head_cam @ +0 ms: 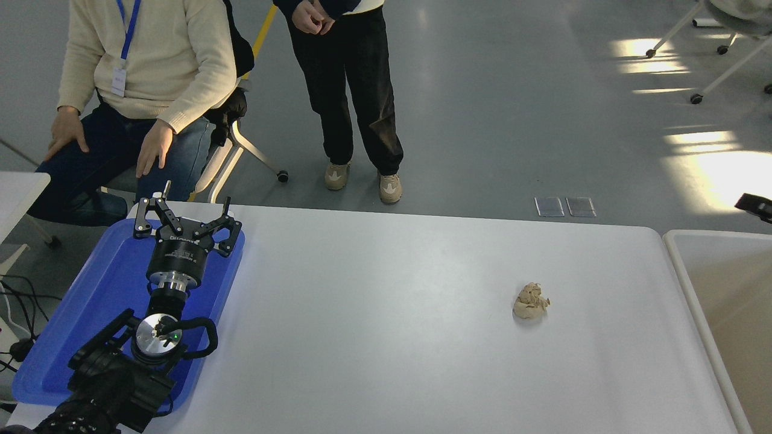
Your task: Pick up foil plate and place in dustbin
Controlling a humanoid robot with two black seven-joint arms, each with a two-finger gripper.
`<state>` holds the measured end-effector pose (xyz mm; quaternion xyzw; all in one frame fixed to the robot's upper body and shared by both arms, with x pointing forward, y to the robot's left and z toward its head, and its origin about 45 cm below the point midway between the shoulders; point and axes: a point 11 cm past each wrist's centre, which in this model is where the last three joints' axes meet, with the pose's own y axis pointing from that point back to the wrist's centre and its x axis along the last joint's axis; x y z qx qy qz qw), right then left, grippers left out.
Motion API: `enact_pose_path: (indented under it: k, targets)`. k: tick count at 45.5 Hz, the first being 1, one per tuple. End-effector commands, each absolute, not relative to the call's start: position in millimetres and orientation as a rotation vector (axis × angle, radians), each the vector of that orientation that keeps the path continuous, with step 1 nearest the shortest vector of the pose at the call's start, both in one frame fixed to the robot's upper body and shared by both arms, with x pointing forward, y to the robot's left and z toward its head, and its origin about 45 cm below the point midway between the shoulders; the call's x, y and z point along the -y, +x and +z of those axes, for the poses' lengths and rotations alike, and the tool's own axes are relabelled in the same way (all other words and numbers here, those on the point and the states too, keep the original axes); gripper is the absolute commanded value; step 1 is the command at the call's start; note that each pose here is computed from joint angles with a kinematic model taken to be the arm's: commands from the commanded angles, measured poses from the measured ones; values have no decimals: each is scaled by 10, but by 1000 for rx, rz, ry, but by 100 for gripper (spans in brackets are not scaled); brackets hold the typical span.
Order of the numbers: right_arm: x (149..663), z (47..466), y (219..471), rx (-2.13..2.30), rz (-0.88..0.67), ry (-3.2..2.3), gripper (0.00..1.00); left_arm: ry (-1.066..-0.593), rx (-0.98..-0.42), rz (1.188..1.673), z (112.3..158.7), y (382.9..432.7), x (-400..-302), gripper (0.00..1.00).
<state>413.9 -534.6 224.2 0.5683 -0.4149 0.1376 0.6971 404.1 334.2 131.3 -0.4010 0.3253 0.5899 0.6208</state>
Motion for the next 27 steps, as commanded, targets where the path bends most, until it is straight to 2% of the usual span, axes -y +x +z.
enact_pose_path:
  k: [1,27]
  targets:
    - [4721,2363,4176,720,363,1398,100,-920,-748,1354,1313,4042,-3339,100]
    - [3074,2910,3675,225,470,1598,100,-920,-748,1354,1313,4042,-3339,100]
